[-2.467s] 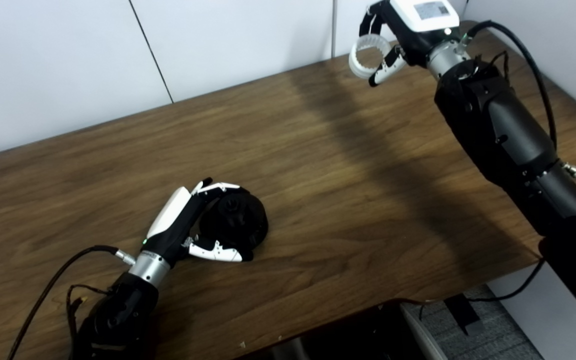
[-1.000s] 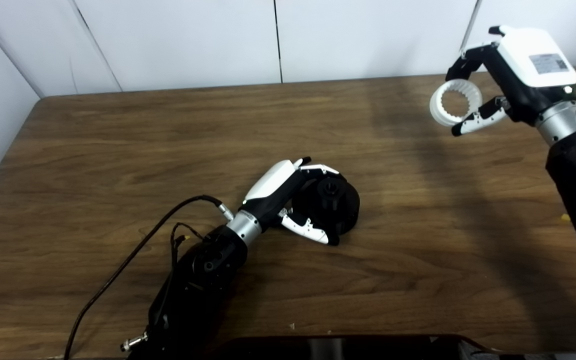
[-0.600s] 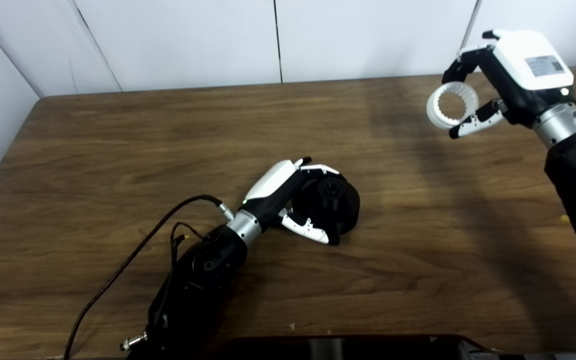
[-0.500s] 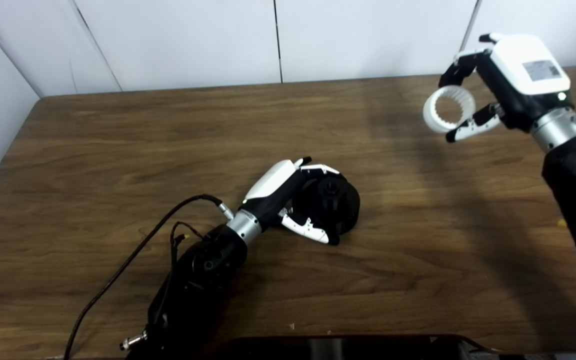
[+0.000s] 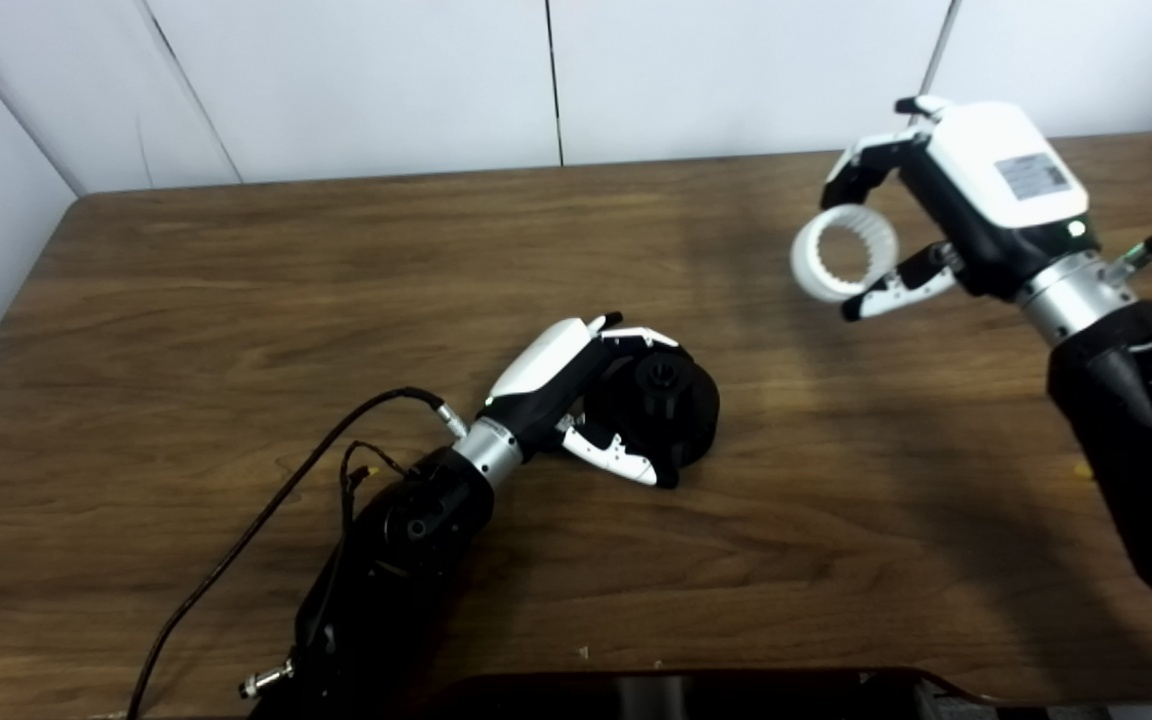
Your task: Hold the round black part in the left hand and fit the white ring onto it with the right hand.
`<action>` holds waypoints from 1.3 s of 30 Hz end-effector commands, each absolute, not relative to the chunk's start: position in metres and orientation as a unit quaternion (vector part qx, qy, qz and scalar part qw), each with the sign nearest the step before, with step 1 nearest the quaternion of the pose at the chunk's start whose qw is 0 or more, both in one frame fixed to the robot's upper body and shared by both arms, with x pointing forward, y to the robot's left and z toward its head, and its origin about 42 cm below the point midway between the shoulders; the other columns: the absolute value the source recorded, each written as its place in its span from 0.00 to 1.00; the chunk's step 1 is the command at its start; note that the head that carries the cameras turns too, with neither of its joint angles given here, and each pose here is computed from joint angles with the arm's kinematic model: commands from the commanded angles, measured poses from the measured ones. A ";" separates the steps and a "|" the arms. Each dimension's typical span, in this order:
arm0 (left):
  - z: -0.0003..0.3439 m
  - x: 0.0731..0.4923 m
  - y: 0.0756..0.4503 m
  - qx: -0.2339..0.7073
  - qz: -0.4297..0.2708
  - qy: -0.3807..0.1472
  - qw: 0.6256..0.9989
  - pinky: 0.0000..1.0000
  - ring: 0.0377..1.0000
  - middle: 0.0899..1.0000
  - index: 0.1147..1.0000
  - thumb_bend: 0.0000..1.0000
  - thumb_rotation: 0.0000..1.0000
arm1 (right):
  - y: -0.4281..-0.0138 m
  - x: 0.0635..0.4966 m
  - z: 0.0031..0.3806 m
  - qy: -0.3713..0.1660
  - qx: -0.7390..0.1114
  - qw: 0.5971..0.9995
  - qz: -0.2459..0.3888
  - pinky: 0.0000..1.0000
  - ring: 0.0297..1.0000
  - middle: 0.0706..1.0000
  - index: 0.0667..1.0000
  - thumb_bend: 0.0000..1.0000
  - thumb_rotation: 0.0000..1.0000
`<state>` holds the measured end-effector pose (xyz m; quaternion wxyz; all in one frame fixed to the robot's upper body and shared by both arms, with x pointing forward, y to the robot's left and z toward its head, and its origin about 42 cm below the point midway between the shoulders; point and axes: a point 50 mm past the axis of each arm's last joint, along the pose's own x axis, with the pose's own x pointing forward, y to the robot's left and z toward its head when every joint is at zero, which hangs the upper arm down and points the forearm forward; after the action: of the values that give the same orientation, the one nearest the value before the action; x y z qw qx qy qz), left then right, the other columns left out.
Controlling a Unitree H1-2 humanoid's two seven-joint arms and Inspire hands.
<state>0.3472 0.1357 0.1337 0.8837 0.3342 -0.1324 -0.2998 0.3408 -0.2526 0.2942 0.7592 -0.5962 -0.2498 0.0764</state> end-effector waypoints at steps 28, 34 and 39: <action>0.146 0.356 0.131 0.331 -0.299 -0.156 0.881 1.00 0.81 0.65 0.65 0.94 0.22 | -0.190 0.308 0.298 -0.310 -0.550 0.765 0.127 0.93 0.63 0.42 0.49 0.52 0.02; 0.146 0.356 0.131 0.331 -0.299 -0.152 0.882 1.00 0.82 0.66 0.65 0.94 0.23 | -0.183 0.308 0.293 -0.307 -0.545 0.768 0.138 0.95 0.63 0.42 0.49 0.52 0.02; 0.148 0.356 0.130 0.338 -0.296 -0.149 0.881 1.00 0.81 0.69 0.65 0.94 0.25 | -0.177 0.307 0.287 -0.301 -0.553 0.762 0.149 0.92 0.63 0.42 0.49 0.52 0.02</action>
<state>0.3479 0.1346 0.1324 0.8847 0.3325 -0.1298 -0.2997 0.3079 -0.1825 0.2746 0.7719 -0.5543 -0.2678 0.1588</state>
